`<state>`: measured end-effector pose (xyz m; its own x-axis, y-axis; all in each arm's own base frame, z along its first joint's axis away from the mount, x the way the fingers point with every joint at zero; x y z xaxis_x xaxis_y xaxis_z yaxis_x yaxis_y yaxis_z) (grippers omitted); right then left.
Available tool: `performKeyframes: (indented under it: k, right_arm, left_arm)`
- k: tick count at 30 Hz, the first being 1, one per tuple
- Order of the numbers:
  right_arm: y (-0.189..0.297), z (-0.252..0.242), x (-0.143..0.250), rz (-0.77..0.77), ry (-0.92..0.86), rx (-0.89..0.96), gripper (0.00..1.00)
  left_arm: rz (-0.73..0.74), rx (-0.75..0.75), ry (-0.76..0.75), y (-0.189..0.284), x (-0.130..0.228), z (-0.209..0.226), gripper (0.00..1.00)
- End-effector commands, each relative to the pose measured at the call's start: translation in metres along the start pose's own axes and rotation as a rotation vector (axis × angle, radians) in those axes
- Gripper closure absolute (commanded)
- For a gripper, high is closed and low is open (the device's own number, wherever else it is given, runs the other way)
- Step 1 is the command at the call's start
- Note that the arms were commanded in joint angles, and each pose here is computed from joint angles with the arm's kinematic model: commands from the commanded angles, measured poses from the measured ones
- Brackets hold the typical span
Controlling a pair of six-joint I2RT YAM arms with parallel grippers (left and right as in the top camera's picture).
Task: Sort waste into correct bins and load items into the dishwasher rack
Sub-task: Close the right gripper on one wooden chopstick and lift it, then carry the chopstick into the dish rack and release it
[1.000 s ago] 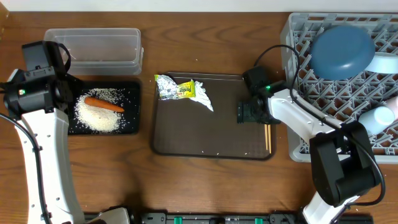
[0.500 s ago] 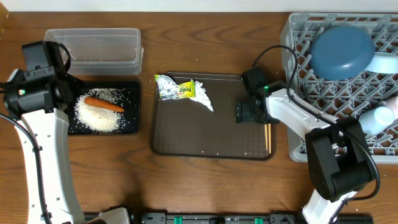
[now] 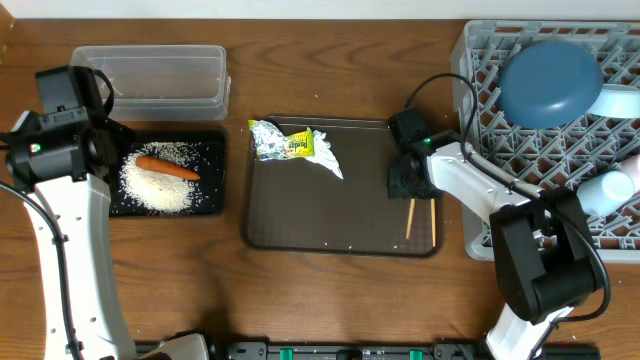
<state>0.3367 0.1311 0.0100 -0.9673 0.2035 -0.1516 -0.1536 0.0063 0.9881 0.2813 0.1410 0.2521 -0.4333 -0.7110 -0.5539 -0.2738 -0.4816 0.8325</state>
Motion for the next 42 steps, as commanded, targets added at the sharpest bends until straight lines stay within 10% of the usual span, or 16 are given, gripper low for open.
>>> performKeyframes:
  k: [1,16,42]
  right_arm:
    - [-0.006,-0.005,0.005,0.016,0.003,0.026,0.57]
    - [-0.012,-0.011,0.014,0.035,-0.116,0.044,0.94]
    - [0.172,-0.06,-0.13,-0.312,0.03,-0.051,0.95]
  left_arm:
    - [-0.019,-0.019,-0.001,0.001,-0.004,0.003,0.0]
    - [-0.019,-0.019,-0.001,0.001,-0.004,0.003,0.0]
    - [-0.019,-0.019,-0.001,0.001,-0.004,0.003,0.01]
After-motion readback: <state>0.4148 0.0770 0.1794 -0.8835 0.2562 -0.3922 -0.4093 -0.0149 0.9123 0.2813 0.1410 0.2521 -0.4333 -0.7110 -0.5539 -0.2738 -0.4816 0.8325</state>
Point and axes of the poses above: each gripper's point midway between its finger pads, its own y axis back along the fingers, its own z axis along the line the jaws close on, x = y × z, the point moved 1 cm from there along y, back along the fingers, and after that the axes turned 10 degrees about -y, right-handed, at the moved point
